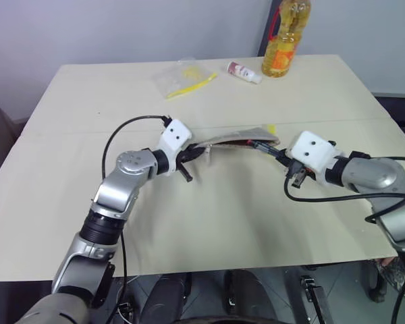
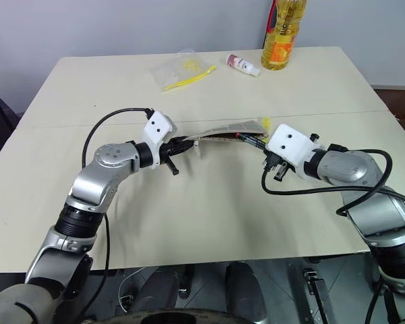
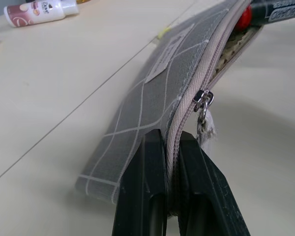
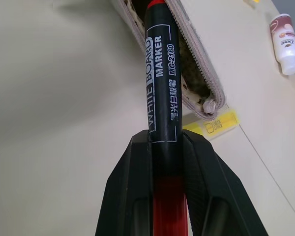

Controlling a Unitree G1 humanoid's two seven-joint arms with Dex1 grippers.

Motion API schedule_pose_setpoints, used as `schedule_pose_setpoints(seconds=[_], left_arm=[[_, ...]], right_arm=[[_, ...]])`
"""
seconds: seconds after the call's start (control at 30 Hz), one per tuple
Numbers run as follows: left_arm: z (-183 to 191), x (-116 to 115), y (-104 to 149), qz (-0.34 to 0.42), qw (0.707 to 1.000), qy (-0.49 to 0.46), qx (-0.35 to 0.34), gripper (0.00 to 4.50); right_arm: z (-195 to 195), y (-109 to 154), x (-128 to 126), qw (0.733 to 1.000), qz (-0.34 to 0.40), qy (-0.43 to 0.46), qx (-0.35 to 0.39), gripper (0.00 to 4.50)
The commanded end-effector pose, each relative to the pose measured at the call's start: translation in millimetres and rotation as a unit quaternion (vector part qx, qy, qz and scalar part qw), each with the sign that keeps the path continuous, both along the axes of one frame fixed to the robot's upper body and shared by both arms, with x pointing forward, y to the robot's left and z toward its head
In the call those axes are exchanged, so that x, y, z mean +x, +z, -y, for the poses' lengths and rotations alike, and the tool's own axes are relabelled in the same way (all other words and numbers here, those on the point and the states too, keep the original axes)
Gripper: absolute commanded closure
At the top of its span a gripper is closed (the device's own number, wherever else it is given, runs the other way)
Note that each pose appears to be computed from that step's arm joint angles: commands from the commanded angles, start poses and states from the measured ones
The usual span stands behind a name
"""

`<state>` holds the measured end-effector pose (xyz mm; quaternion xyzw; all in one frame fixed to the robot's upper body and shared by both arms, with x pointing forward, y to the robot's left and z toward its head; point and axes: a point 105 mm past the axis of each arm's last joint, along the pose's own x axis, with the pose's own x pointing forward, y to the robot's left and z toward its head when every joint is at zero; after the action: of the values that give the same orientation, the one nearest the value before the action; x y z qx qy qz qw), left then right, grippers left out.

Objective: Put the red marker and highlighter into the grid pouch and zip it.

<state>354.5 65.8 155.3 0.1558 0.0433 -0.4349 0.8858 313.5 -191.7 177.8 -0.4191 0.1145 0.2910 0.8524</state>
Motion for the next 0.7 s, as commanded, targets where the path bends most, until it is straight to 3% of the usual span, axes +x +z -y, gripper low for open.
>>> schedule_pose_setpoints(seconds=[0.03,0.13,0.33,0.5,0.7], left_arm=[[5.1,-8.6,9.8,0.029,0.999,-0.03,0.011,4.5],[4.0,-11.0,8.7,0.047,0.997,-0.051,0.045,4.5],[9.4,-15.4,10.7,0.06,0.992,-0.091,0.063,4.5],[13.6,-21.3,9.4,0.058,0.99,-0.113,0.068,4.5],[13.4,-27.8,8.6,0.04,0.991,-0.114,0.052,4.5]], right_arm=[[1.3,12.1,0.2,0.997,0.034,0.019,-0.064,4.2],[-4.7,8.2,-3.1,0.986,0.042,0.064,-0.145,4.2],[-40.6,-2.1,-8.0,0.952,0.064,0.176,-0.241,4.2],[-69.9,4.5,-0.6,0.948,0.09,0.205,-0.227,4.2],[-73.2,9.0,5.9,0.956,0.086,0.185,-0.211,4.2]])
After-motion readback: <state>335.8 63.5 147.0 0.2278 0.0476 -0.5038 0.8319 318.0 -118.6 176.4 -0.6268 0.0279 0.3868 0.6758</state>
